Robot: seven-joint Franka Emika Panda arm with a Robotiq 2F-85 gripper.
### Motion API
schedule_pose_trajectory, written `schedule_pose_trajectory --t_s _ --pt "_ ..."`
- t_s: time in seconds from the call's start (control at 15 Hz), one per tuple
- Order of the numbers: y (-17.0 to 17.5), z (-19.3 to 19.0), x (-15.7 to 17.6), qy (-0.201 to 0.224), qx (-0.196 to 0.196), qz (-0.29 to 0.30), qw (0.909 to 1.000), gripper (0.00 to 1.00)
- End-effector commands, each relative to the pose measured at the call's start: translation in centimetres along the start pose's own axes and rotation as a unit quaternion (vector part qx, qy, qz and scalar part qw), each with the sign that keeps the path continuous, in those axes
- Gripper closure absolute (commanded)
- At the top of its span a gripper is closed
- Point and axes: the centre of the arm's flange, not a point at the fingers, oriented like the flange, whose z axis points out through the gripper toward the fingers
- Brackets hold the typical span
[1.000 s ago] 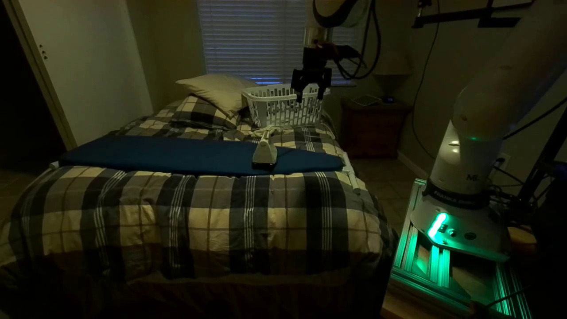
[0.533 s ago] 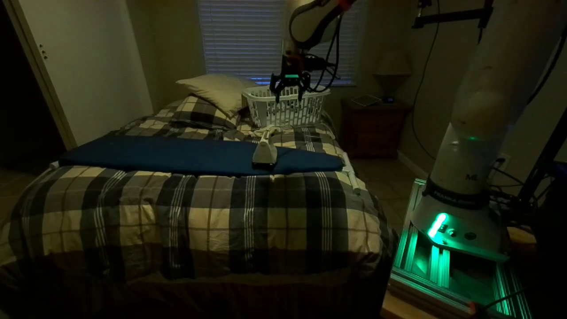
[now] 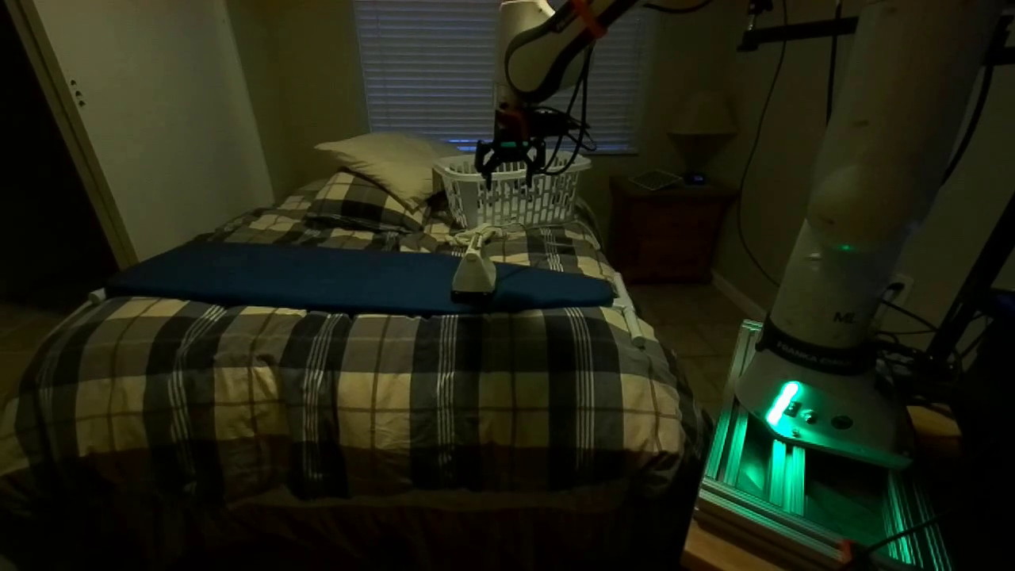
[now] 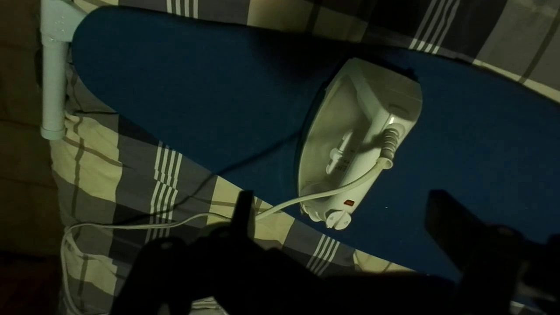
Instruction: Turn the iron to the left
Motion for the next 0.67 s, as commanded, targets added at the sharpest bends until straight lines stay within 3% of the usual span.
schedule_pose_trajectory --t_s 0.0,0.27,0.6 --pt "0.0 0.0 0.0 0.000 0.000 0.000 1.0000 0.00" --pt "-2.1 2.1 2.6 0.026 0.026 0.029 0.9989 0.00" --pt "-4.1 6.2 4.6 0.058 0.043 0.007 0.9973 0.00"
